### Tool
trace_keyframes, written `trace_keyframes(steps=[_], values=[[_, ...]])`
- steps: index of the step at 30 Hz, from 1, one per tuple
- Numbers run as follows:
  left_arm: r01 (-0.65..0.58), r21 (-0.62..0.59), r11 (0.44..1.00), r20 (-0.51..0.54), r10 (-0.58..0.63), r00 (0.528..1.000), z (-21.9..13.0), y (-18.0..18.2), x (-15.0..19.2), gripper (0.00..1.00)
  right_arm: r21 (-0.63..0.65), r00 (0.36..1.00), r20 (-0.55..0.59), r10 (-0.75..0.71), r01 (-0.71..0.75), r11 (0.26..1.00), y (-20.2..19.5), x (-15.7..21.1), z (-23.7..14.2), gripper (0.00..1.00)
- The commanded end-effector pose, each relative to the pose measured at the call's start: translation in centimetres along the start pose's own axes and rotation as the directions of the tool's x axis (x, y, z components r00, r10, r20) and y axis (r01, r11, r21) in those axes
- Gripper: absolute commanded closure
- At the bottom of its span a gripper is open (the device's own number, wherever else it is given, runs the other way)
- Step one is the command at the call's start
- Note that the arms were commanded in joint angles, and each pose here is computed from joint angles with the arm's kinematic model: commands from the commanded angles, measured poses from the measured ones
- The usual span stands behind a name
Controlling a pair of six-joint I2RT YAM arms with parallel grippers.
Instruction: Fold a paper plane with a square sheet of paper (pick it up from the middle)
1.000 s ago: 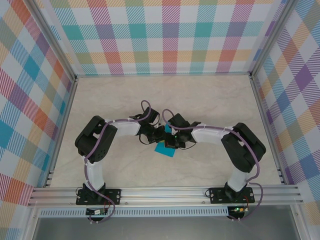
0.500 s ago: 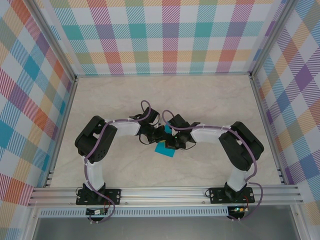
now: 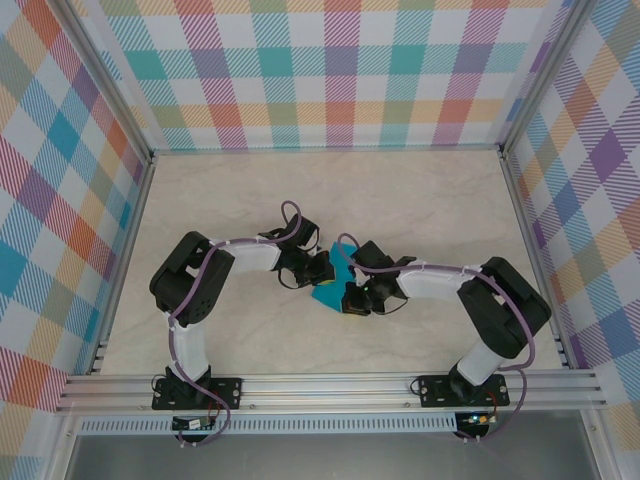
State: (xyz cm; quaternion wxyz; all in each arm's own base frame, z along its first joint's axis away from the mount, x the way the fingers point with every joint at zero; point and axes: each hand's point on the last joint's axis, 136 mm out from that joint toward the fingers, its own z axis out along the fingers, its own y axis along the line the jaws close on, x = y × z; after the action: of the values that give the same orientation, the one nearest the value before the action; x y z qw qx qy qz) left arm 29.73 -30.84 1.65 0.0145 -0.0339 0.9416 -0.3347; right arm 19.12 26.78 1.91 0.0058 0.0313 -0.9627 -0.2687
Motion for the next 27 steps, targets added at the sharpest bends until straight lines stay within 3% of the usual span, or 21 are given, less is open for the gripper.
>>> trace_keyframes(steps=[1, 6, 11, 16, 23, 27], values=[[0.116, -0.264, 0.958, -0.039, -0.131, 0.991, 0.8, 7.8, 2.8, 1.0, -0.005, 1.0, 0.0, -0.028, 0.028, 1.0, 0.6, 0.4, -1.3, 1.0], [0.105, -0.231, 0.967, -0.041, -0.118, 0.992, 0.8, 7.0, 2.6, 1.0, -0.015, 0.996, 0.085, -0.036, 0.038, 0.999, 2.1, -1.9, -2.2, 1.0], [0.08, -0.163, 0.983, -0.039, -0.088, 0.995, 0.9, 5.4, 2.0, 1.0, -0.001, 0.996, 0.088, -0.014, 0.014, 1.0, 2.0, -3.1, -0.6, 1.0], [0.046, -0.123, 0.991, -0.038, -0.051, 0.998, 0.5, 4.2, 1.7, 1.0, 0.037, 0.998, 0.064, 0.01, -0.013, 0.999, 0.7, -2.9, 0.7, 1.0], [-0.03, 0.052, 0.998, 0.005, 0.03, 1.0, -1.2, -0.3, 0.8, 0.95, 0.106, 0.999, 0.034, 0.029, -0.032, 0.994, -1.5, -1.7, 1.2, 1.0], [-0.041, 0.102, 0.994, 0.013, 0.04, 0.999, -1.8, -1.1, 1.4, 0.94, 0.112, 0.999, 0.032, 0.032, -0.035, 0.993, -1.7, -1.5, 1.3, 1.0]])
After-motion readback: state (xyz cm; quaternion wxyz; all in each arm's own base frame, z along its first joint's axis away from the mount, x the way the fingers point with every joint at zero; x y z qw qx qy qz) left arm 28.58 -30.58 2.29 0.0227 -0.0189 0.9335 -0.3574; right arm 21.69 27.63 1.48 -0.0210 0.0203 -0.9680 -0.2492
